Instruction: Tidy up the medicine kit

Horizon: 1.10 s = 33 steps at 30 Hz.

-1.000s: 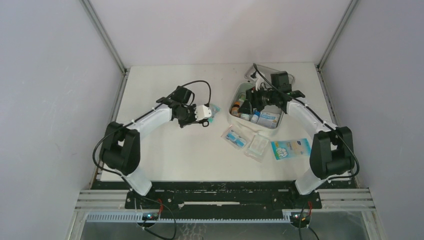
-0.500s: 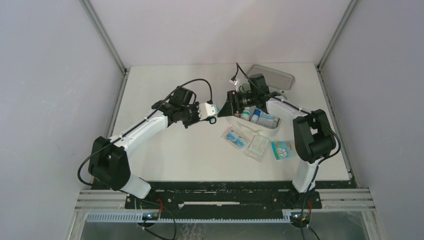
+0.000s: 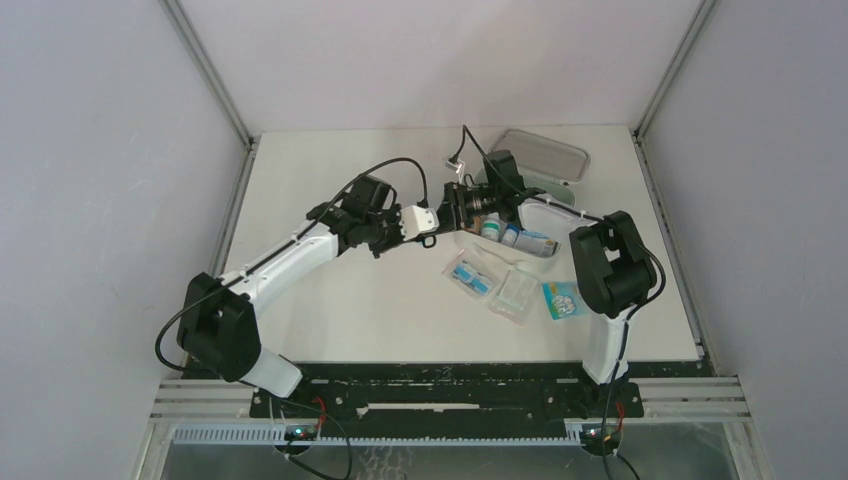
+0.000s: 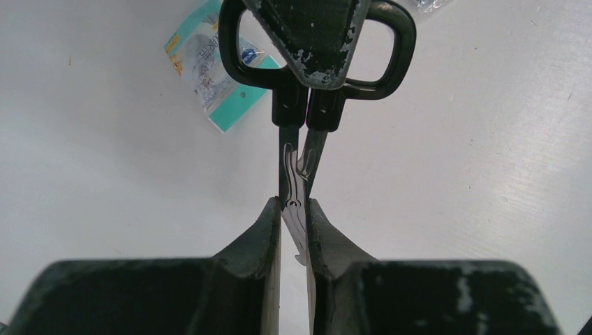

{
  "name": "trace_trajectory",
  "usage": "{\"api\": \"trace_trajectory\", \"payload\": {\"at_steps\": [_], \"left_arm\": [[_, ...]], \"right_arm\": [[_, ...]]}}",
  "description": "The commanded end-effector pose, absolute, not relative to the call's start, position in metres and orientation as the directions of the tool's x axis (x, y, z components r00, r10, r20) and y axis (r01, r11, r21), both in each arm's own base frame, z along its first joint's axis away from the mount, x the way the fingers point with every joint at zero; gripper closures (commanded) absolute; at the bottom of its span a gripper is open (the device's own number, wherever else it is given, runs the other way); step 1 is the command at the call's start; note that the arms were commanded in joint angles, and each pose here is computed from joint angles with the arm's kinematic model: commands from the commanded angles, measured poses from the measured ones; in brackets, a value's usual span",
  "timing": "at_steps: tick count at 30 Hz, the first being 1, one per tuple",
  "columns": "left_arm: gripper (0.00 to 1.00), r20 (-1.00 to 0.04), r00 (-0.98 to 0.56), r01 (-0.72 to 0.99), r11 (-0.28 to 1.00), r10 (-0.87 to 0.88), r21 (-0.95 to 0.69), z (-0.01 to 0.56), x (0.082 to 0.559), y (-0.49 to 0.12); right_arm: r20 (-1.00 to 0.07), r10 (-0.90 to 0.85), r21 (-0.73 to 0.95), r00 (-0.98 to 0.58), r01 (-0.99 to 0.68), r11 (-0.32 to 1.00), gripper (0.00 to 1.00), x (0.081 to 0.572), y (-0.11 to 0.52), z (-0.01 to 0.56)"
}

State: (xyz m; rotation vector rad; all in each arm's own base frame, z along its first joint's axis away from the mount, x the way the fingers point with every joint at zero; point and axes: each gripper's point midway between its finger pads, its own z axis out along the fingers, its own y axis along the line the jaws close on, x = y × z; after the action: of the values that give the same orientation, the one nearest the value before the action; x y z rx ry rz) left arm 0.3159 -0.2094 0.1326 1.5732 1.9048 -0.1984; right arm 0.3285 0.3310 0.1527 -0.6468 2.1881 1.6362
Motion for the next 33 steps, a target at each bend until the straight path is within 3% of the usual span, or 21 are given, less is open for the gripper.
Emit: {"api": "trace_trajectory", "payload": {"at_steps": [1,13,15,17,26,33], "left_arm": [[1.00,-0.589,-0.056,0.905,0.289,0.807,0.311,0.142,0.319,-0.214],[1.00,-0.587,-0.060,0.902,0.297,0.807,0.315,0.141,0.321,-0.217],[0.96,-0.591,-0.069,0.896,0.310,0.804,0.317,0.141,0.322,-0.216],[0.86,-0.604,-0.069,0.886,0.327,0.794,0.330,0.146,0.325,-0.217],[0.33,-0.619,-0.043,0.828,0.375,0.784,0.417,0.178,0.334,-0.207],[0.04,-0.642,-0.018,0.783,0.411,0.766,0.468,0.205,0.336,-0.201]], "right_arm": [[-0.564,-0.150,0.795,-0.812,-0.583,0.166,0.59,0.332,0.342,0.176],[-0.561,-0.155,0.798,-0.814,-0.581,0.161,0.89,0.332,0.343,0.177],[-0.566,-0.152,0.793,-0.810,-0.586,0.166,0.95,0.332,0.340,0.179],[-0.573,-0.144,0.787,-0.807,-0.590,0.179,1.00,0.335,0.335,0.181],[-0.630,-0.057,0.743,-0.774,-0.623,0.243,1.00,0.362,0.288,0.206],[-0.663,0.102,0.710,-0.742,-0.579,0.402,1.00,0.401,0.207,0.220]]}}
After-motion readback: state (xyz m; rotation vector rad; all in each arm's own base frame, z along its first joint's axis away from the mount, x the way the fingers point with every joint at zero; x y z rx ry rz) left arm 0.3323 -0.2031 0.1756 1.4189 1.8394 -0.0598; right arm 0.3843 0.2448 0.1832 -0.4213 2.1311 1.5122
